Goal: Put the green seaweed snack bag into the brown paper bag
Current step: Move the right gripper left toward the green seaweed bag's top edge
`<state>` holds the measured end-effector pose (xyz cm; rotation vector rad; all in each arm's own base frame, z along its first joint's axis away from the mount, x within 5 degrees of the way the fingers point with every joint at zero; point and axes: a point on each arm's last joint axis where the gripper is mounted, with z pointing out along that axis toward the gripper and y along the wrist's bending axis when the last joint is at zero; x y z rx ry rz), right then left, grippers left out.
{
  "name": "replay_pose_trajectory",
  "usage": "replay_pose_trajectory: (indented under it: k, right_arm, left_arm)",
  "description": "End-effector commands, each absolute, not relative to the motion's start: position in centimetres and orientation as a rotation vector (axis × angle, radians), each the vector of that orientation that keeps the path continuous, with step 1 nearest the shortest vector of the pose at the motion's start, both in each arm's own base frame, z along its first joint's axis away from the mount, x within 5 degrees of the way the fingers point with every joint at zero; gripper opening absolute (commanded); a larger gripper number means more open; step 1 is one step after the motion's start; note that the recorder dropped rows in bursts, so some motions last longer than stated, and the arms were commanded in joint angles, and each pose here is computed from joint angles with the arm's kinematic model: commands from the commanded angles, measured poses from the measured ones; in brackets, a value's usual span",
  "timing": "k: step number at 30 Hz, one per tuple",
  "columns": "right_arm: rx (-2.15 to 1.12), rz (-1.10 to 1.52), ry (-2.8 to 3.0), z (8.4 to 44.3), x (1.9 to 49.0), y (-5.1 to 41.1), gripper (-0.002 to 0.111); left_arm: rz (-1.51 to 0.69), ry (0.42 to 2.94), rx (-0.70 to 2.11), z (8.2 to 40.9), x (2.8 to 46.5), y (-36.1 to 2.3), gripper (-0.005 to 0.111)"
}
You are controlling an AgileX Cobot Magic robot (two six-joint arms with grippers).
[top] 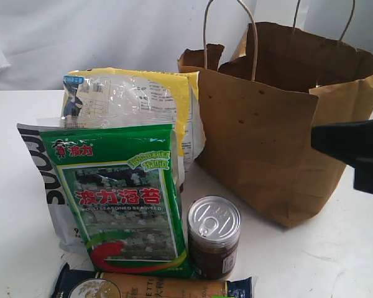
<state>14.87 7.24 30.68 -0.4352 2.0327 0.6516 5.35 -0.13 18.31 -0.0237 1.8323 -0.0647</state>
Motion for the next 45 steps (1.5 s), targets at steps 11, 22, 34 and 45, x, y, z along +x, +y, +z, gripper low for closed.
replay_pose_trajectory:
  k: [11,22,34,45]
  right_arm:
    - [-0.525,0.550,2.023,29.5,17.3,7.8,0.000]
    - [-0.522,0.541,2.012,29.5,17.5,7.9,0.000]
    - [-0.765,0.611,2.068,27.3,18.8,12.4,0.000]
    - [-0.847,0.862,1.994,30.0,22.4,17.1,0.058]
  left_arm:
    - [-0.068,1.824,-0.018,18.3,5.4,-0.2,0.000]
    - [-0.068,1.824,-0.018,18.3,5.4,-0.2,0.000]
    - [-0.068,1.824,-0.018,18.3,5.4,-0.2,0.000]
    - [-0.068,1.824,-0.018,18.3,5.4,-0.2,0.000]
